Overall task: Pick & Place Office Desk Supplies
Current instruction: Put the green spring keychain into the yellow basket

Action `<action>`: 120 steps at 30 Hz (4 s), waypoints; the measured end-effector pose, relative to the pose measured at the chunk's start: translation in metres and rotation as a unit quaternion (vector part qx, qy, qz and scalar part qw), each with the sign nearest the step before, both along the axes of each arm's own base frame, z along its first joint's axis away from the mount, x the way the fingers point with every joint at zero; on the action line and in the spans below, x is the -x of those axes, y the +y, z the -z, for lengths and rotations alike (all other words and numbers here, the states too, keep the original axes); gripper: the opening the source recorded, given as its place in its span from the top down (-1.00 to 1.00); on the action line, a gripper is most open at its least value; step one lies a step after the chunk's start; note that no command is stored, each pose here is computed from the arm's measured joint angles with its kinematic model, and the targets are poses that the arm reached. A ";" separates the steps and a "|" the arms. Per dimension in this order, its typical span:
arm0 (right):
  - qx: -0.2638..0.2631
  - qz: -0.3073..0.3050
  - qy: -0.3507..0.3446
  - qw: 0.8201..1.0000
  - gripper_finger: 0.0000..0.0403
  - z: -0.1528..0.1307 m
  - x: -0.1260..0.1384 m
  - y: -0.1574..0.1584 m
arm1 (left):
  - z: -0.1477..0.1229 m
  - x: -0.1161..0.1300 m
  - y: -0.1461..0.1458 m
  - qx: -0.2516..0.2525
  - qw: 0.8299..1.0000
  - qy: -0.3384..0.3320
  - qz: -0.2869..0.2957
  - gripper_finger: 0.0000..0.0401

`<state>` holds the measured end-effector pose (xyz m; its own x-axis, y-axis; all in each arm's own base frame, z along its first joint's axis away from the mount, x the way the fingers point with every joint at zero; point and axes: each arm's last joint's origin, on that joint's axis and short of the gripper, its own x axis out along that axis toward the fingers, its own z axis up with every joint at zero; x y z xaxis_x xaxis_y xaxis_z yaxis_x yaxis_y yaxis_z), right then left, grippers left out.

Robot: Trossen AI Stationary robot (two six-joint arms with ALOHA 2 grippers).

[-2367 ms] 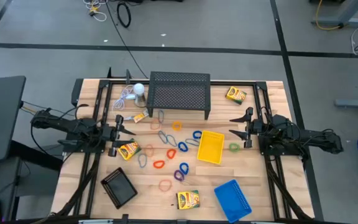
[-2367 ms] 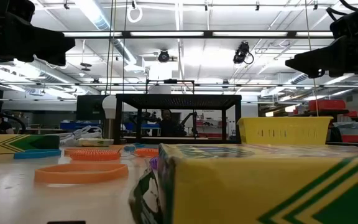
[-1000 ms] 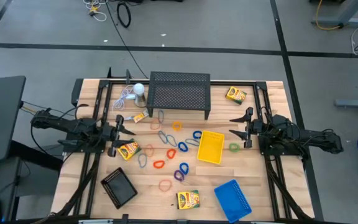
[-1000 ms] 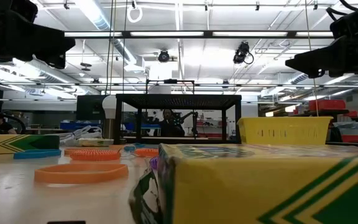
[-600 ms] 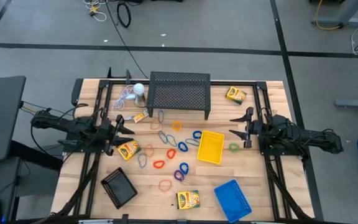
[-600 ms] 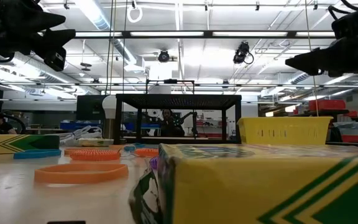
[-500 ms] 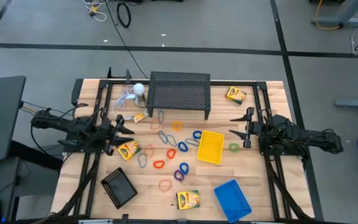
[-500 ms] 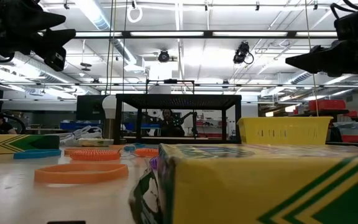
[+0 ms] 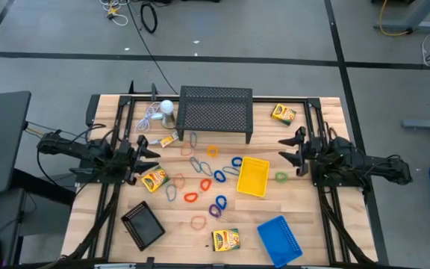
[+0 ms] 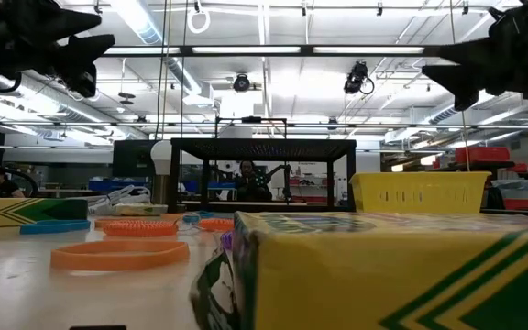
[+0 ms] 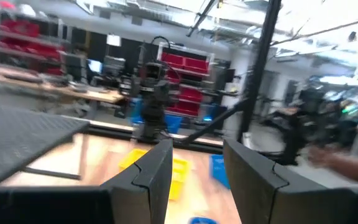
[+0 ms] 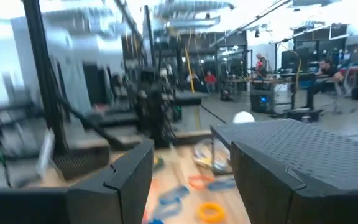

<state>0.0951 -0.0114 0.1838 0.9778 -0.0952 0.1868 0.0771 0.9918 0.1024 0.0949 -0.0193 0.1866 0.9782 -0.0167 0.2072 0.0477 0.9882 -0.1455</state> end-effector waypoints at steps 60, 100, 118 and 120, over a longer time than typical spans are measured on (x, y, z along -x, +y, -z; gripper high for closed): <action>-0.056 -0.047 0.742 0.667 0.23 -0.038 -0.112 0.025 | 0.026 -0.014 0.000 -0.051 0.986 0.142 -0.075 0.26; 0.011 -0.009 0.822 0.569 0.00 0.051 -0.118 0.065 | 0.028 -0.014 0.000 -0.056 0.984 0.154 -0.075 0.26; -0.019 -0.001 0.812 0.583 0.40 0.058 -0.119 0.057 | 0.028 -0.014 0.000 -0.056 0.984 0.154 -0.075 0.26; -0.028 -0.002 0.812 0.584 0.60 0.058 -0.119 0.056 | 0.028 -0.014 0.000 -0.056 0.984 0.154 -0.075 0.26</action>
<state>0.2143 0.0450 0.1254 -0.1374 -0.0537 -0.9891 0.1145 0.9910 -0.0697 0.1090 -0.0189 0.1588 0.9875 0.1268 -0.0935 -0.1292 0.9914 -0.0199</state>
